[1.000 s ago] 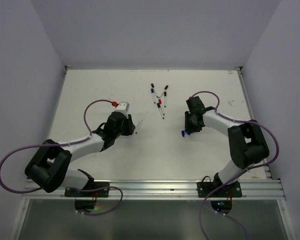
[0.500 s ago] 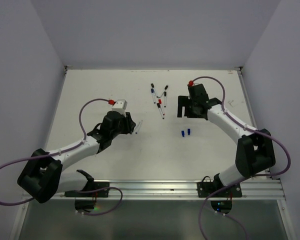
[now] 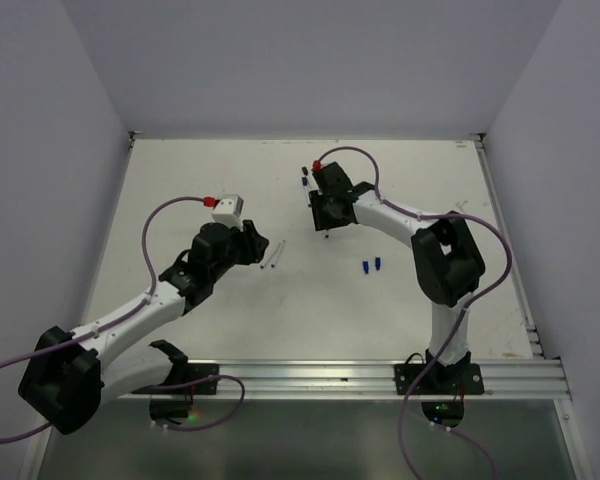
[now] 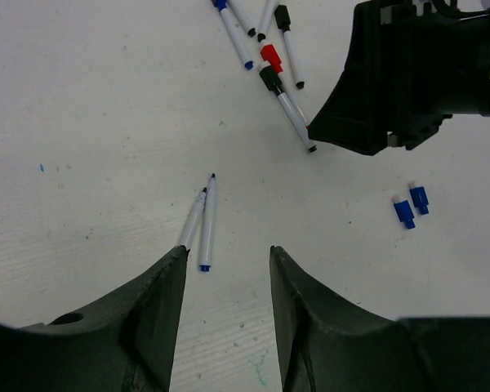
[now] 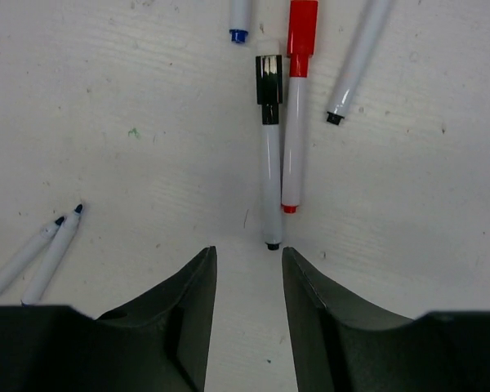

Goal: Open the pen caps

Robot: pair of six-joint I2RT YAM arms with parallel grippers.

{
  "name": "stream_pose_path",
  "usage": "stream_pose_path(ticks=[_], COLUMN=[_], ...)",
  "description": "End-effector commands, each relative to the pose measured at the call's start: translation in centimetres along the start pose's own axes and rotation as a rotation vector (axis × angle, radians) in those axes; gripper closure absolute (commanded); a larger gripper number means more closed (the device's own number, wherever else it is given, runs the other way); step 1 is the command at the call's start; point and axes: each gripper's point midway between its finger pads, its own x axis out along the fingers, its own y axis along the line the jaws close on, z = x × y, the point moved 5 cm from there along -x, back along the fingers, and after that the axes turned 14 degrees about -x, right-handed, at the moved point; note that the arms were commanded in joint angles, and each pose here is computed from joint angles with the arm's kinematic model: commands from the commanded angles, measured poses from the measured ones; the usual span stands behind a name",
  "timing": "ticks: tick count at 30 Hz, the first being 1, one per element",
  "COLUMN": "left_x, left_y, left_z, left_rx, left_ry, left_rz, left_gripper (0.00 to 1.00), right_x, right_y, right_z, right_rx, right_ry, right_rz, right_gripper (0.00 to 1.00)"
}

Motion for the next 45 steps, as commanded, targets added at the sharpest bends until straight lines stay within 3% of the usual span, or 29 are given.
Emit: stream_pose_path(ticks=[1,26,32,35,39,45], left_x=[-0.8,-0.6,-0.5,-0.5,-0.4,-0.1], left_y=[-0.4,-0.5,-0.8,-1.1,-1.6,-3.5], left_z=[1.0,0.3,0.3,0.5,0.5,0.4], left_rx=[-0.023,-0.019,-0.023,-0.026,-0.026,-0.08], left_ry=[-0.035,-0.004,0.003,0.007,0.024,0.071], left_rz=[-0.011,-0.039,-0.047,-0.058,-0.086,-0.187], left_gripper=[0.52,0.5,0.5,0.5,0.5,0.51], right_x=[0.3,3.6,4.6,5.0,4.4,-0.8], right_y=[0.2,0.0,0.4,0.5,1.4,2.2], right_z=[2.7,-1.7,-2.2,-2.4,-1.6,-0.3], right_rx=[-0.013,-0.049,-0.045,-0.042,-0.033,-0.008], right_ry=[-0.061,0.051,0.068,0.078,0.003,-0.196], right_rz=[-0.007,-0.097,-0.081,-0.075,0.011,0.128], right_gripper=[0.59,0.64,0.8,1.0,1.0,1.0])
